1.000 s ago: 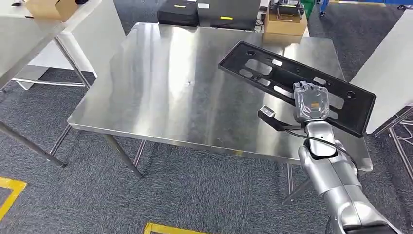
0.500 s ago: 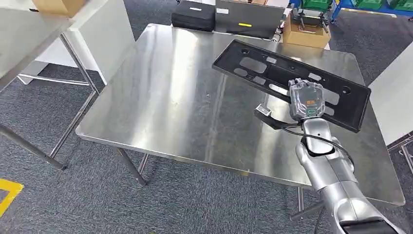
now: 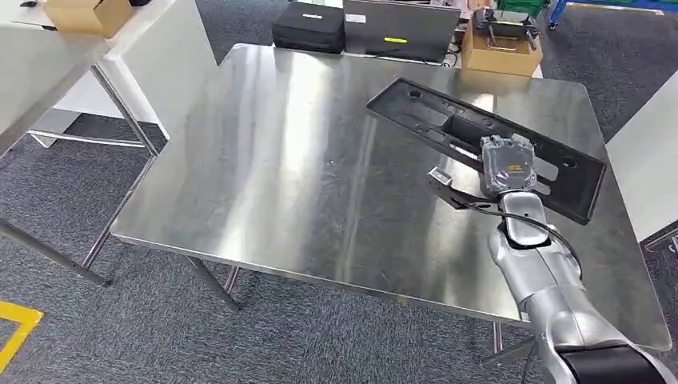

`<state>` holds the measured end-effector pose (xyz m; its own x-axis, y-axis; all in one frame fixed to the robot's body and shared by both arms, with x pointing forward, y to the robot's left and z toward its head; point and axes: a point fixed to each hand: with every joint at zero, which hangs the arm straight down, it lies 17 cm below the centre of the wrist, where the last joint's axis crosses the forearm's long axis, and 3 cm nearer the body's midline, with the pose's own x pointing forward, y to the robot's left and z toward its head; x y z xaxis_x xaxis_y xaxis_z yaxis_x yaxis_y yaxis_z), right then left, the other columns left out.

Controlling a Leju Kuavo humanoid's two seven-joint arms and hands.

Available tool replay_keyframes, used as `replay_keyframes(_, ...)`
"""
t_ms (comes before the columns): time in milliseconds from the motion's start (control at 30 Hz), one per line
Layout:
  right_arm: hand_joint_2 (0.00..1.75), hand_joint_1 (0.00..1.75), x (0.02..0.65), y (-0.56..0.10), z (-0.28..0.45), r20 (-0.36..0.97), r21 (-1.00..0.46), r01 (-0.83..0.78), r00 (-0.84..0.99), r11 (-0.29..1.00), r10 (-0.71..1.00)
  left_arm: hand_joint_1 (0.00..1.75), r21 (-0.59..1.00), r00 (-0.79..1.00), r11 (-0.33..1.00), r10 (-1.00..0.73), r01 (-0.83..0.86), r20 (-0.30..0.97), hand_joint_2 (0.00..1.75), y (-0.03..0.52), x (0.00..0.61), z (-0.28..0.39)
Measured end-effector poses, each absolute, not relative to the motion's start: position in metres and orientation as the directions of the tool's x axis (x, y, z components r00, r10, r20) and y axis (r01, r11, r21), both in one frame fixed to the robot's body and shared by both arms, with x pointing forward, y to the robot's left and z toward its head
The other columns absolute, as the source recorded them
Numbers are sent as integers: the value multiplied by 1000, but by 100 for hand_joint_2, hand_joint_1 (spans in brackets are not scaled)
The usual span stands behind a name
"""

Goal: Take the parts from the cabinet and place them on the table.

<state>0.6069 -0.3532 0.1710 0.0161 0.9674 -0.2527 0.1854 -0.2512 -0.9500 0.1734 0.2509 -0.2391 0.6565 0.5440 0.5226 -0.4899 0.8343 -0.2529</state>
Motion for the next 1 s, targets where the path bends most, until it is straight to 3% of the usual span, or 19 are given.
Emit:
replay_keyframes(567, 175, 175, 612, -322, 142, -198, -977, 87, -33, -194, 980, 0, -250, 629, 808, 577, -534, 522, 175, 251, 173, -239)
replay_keyframes(733, 175, 175, 615, -282, 138, -154, -986, 70, -67, -149, 986, 0, -254, 605, 788, 600, -562, 523, 175, 254, 171, -239)
replay_keyframes(767, 0, 0, 614, -281, 138, -152, -987, 68, -69, -147, 986, 0, -256, 604, 787, 601, -561, 523, 175, 254, 171, -239)
replay_keyframes(1000, 0, 0, 617, -280, 139, -141, -989, 52, -60, -138, 988, 0, -265, 626, 793, 599, -548, 499, 175, 250, 167, -241)
